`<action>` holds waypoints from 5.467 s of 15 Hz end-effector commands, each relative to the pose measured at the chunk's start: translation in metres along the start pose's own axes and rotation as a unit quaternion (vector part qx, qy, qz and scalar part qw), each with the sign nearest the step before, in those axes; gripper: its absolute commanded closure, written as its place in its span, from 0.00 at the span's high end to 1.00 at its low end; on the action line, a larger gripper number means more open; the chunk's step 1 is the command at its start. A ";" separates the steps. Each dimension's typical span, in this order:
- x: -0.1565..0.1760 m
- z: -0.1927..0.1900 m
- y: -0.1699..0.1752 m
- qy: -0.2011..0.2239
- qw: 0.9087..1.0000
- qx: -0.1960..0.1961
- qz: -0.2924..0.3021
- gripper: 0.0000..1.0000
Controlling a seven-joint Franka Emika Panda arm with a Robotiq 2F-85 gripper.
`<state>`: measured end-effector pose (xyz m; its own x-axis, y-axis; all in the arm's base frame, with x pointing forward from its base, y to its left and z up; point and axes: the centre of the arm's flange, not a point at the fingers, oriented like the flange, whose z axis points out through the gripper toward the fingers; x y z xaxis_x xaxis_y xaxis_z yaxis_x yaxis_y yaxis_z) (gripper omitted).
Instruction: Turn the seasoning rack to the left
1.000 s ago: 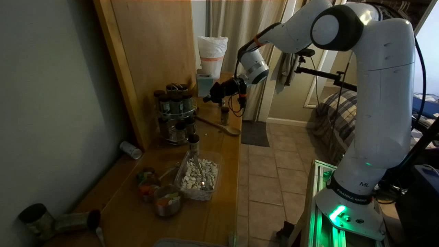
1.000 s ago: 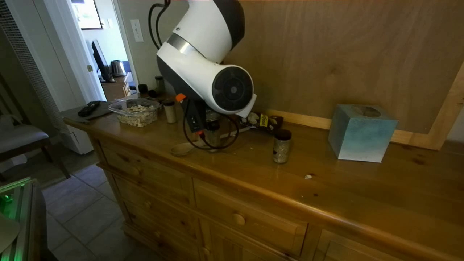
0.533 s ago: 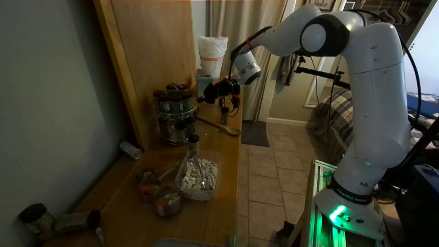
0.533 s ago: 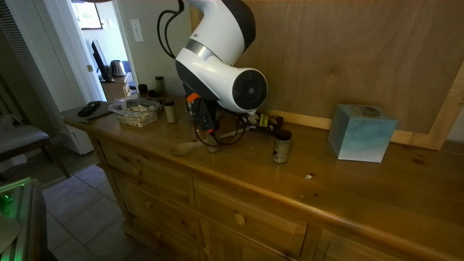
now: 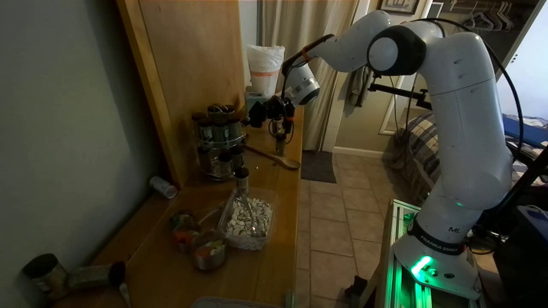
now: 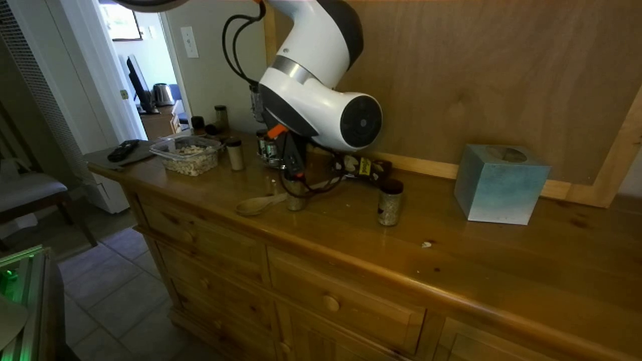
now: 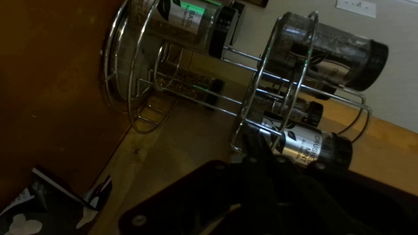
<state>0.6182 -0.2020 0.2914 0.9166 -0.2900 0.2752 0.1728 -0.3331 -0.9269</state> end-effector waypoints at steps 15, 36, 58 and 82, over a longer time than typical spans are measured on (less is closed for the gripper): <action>0.012 0.012 0.006 -0.046 0.997 0.057 -0.016 0.01; -0.022 0.025 -0.004 -0.138 0.972 0.147 0.122 0.01; 0.001 -0.003 0.009 -0.044 0.998 0.038 0.010 0.01; -0.009 0.036 0.010 -0.086 0.993 0.084 -0.006 0.01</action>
<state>0.6247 -0.1759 0.2714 0.9413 -0.1434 0.3056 0.2736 -0.2057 -0.9396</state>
